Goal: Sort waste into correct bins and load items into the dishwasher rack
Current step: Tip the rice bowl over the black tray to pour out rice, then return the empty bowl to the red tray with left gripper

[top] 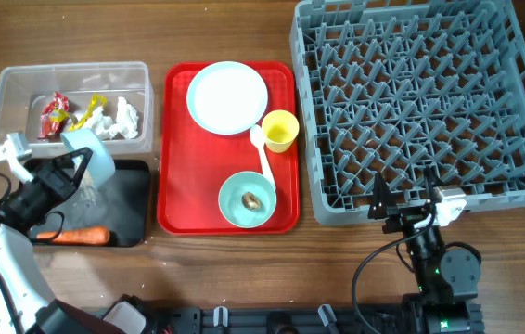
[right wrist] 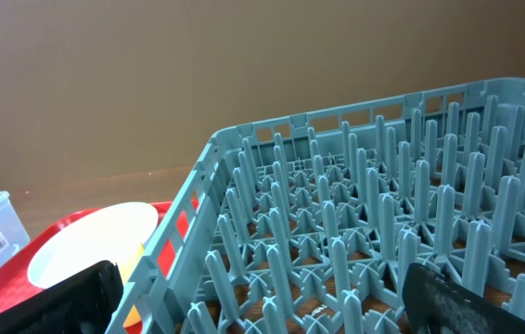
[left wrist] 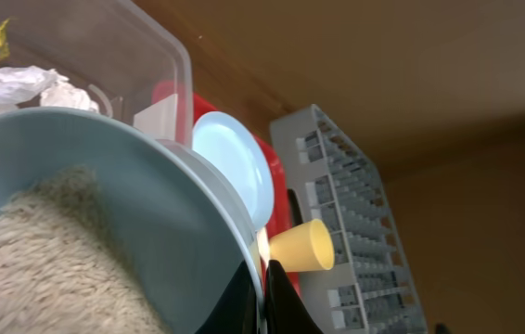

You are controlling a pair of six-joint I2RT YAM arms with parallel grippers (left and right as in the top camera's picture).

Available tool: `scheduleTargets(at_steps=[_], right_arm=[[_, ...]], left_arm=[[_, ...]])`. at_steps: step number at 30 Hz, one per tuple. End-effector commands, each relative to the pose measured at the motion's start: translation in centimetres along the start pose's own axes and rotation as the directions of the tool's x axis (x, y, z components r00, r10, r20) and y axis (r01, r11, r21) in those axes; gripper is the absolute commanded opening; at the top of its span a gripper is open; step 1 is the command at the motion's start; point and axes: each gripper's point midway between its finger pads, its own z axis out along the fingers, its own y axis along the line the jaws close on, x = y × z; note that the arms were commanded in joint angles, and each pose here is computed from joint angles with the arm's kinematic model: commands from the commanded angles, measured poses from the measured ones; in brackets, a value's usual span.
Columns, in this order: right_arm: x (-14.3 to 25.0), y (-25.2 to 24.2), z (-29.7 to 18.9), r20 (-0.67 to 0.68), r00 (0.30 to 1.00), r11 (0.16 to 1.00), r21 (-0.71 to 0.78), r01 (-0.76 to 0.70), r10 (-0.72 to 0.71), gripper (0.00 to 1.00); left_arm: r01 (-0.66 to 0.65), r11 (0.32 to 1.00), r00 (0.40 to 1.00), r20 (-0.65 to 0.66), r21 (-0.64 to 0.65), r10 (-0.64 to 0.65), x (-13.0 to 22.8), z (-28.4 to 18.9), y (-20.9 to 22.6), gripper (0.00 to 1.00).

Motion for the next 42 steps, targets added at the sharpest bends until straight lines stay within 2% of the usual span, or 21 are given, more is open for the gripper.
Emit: scheduleTargets(at_steps=[1, 7, 11, 19, 24, 28, 30, 34, 36, 39, 40, 42], right_arm=[[-0.1, -0.1, 0.0, 0.007, 1.000, 1.000, 0.005, -0.006, 0.006, 1.00], [-0.1, -0.1, 0.0, 0.007, 1.000, 1.000, 0.005, -0.006, 0.006, 1.00], [-0.1, -0.1, 0.0, 0.007, 1.000, 1.000, 0.005, -0.006, 0.006, 1.00], [-0.1, -0.1, 0.0, 0.007, 1.000, 1.000, 0.005, -0.007, 0.007, 1.00], [-0.1, -0.1, 0.0, 0.007, 1.000, 1.000, 0.005, -0.006, 0.006, 1.00], [-0.1, -0.1, 0.0, 0.007, 1.000, 1.000, 0.005, -0.007, 0.007, 1.00], [-0.1, -0.1, 0.0, 0.007, 1.000, 1.000, 0.005, -0.007, 0.007, 1.00], [-0.1, -0.1, 0.0, 0.007, 1.000, 1.000, 0.005, -0.007, 0.007, 1.00], [-0.1, -0.1, 0.0, 0.007, 1.000, 1.000, 0.005, -0.006, 0.006, 1.00], [-0.1, -0.1, 0.0, 0.007, 1.000, 1.000, 0.005, -0.006, 0.006, 1.00], [-0.1, -0.1, 0.0, 0.007, 1.000, 1.000, 0.005, -0.006, 0.006, 1.00], [-0.1, -0.1, 0.0, 0.007, 1.000, 1.000, 0.005, -0.006, 0.006, 1.00]], left_arm=[[-0.023, 0.997, 0.999, 0.040, 0.077, 0.019, -0.5, -0.9, -1.3, 0.04], [-0.001, 0.999, 0.994, 0.107, 0.037, -0.002, -1.4, -2.7, 0.0, 0.04], [0.005, 0.998, 0.987, 0.157, 0.062, -0.015, -2.0, -3.9, 0.3, 0.04], [0.055, 0.977, 0.965, 0.238, 0.207, -0.105, -2.8, -5.8, 1.7, 0.04], [0.081, 0.974, 0.964, 0.233, 0.213, -0.132, -2.5, -5.4, 3.3, 0.04], [0.128, 0.966, 0.959, 0.222, 0.225, -0.179, -2.2, -5.3, 3.3, 0.04], [0.095, 0.971, 0.962, 0.229, 0.218, -0.146, -2.4, -5.4, 3.4, 0.04], [0.133, 0.964, 0.961, 0.209, 0.232, -0.183, -2.3, -5.0, 3.2, 0.04], [0.267, 0.927, 0.935, 0.162, 0.263, -0.315, -1.9, -4.7, 2.6, 0.04], [0.147, 0.958, 0.965, 0.177, 0.247, -0.194, -2.2, -4.4, 2.1, 0.04], [0.193, 0.947, 0.957, 0.165, 0.256, -0.239, -2.2, -4.4, 2.1, 0.04], [0.173, 0.952, 0.962, 0.165, 0.252, -0.218, -2.2, -4.3, 2.0, 0.04]])
